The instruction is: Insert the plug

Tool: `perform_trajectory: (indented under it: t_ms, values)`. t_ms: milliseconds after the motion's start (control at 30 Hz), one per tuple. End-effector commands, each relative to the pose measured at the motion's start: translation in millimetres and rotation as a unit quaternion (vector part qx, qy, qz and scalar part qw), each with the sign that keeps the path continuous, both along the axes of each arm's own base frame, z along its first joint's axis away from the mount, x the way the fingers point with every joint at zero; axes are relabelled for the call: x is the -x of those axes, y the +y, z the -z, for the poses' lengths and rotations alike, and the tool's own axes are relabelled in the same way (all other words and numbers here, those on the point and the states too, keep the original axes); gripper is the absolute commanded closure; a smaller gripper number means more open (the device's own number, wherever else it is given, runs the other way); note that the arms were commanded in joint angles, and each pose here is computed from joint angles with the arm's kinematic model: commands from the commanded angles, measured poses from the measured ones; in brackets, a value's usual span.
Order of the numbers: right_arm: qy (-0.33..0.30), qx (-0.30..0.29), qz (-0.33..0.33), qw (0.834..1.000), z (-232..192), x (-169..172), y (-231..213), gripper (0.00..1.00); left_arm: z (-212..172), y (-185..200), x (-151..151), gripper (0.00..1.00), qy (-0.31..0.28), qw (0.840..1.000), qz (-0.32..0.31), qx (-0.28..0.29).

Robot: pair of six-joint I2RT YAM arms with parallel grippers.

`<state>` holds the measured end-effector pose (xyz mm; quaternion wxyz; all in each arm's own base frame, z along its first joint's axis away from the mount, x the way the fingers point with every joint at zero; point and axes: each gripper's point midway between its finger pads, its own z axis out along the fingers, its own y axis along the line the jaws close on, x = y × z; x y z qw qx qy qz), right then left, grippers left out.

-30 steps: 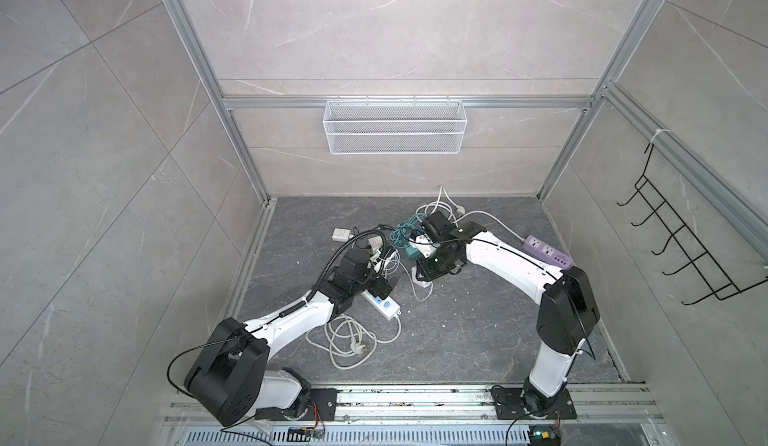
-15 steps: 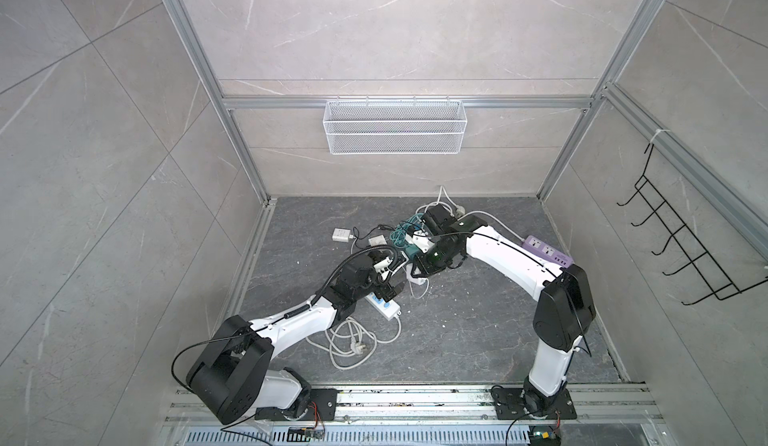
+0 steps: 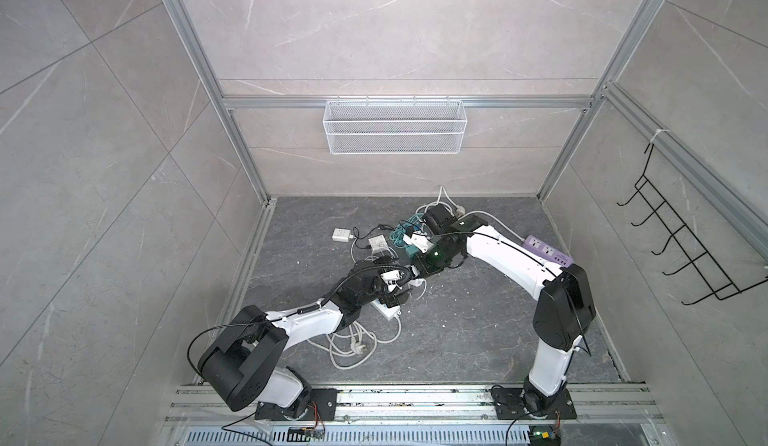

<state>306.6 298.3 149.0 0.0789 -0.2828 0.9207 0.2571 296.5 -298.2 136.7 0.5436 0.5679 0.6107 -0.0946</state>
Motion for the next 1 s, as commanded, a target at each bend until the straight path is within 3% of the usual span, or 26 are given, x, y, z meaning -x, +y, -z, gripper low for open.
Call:
perform_trajectory:
  t_ms: [0, 433, 667, 967]
  values:
    - [0.011, -0.013, -0.009, 1.000, -1, 1, 5, 0.82, -20, -17, -3, 0.03, -0.048, 0.998, 0.033, 0.012]
    - [0.018, -0.027, -0.010, 0.999, -3, 3, 10, 0.82, -15, -28, -7, 0.08, -0.058, 0.997, 0.048, 0.007]
    - [0.016, -0.031, -0.010, 0.999, -5, 2, 10, 0.82, -15, -31, -5, 0.17, -0.046, 0.997, 0.058, 0.007]
    - [0.021, -0.034, -0.010, 0.999, -3, 4, 11, 0.81, -16, -36, -8, 0.19, -0.045, 0.997, 0.059, 0.016]
